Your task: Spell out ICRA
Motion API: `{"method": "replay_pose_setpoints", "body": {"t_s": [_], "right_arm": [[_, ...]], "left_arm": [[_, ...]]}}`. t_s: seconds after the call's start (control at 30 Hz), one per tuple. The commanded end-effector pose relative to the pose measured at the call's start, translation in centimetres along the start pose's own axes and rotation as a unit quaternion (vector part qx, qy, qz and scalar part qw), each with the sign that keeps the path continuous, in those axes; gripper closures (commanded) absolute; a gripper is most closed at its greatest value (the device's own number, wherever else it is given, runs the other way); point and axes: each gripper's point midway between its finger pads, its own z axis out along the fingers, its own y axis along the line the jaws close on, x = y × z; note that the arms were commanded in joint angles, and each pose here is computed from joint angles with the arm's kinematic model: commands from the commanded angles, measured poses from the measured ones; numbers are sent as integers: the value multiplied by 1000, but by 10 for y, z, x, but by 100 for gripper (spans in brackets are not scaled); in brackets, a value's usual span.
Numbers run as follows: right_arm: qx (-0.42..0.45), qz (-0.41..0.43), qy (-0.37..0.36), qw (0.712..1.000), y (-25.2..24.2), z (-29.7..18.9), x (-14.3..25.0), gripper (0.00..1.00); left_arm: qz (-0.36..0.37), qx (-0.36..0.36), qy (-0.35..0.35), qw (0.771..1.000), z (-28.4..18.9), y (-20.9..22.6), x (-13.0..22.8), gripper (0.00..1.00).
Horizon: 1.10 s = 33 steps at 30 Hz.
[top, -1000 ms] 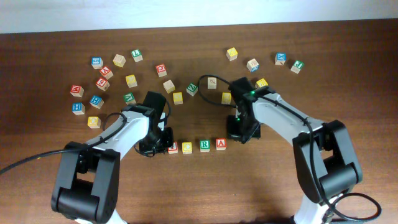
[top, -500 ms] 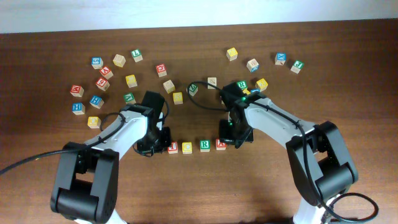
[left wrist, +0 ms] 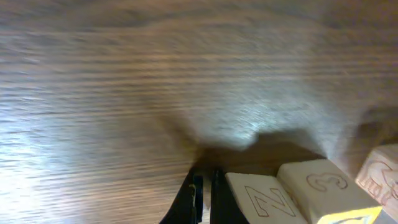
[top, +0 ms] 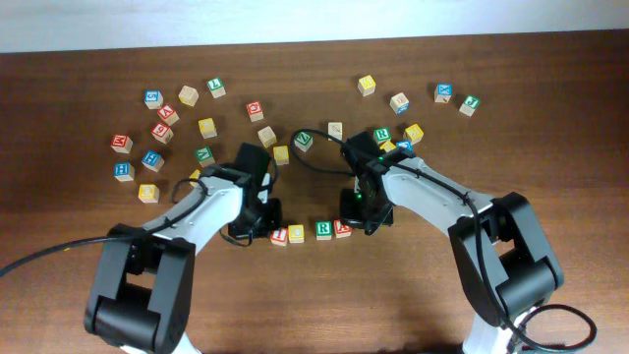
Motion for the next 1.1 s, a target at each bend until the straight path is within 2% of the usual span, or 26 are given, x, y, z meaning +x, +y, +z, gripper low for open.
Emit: {"method": "replay_pose_setpoints", "body": {"t_s": [0.0,0.27,0.4,0.47,0.83,1.07], "right_arm": [[-8,6,26,1000,7,10,13,96],[-8,10,27,1000,9,11,15,96],[-13,16,23,1000,11,11,12,96],[-14,16,22,1000,12,11,12,96],[-34,12,21,999,20,11,10,96],[15,19,13,1000,0,9,8,96]], "left_arm": [[-16,4,16,1000,6,-4,9,100],[-25,4,17,1000,6,-5,9,100],[-34,33,29,998,5,-15,13,100],[-58,33,33,997,5,-15,14,100],[-58,55,42,996,5,-23,17,100],[-62,-16,15,998,2,5,7,100]]}}
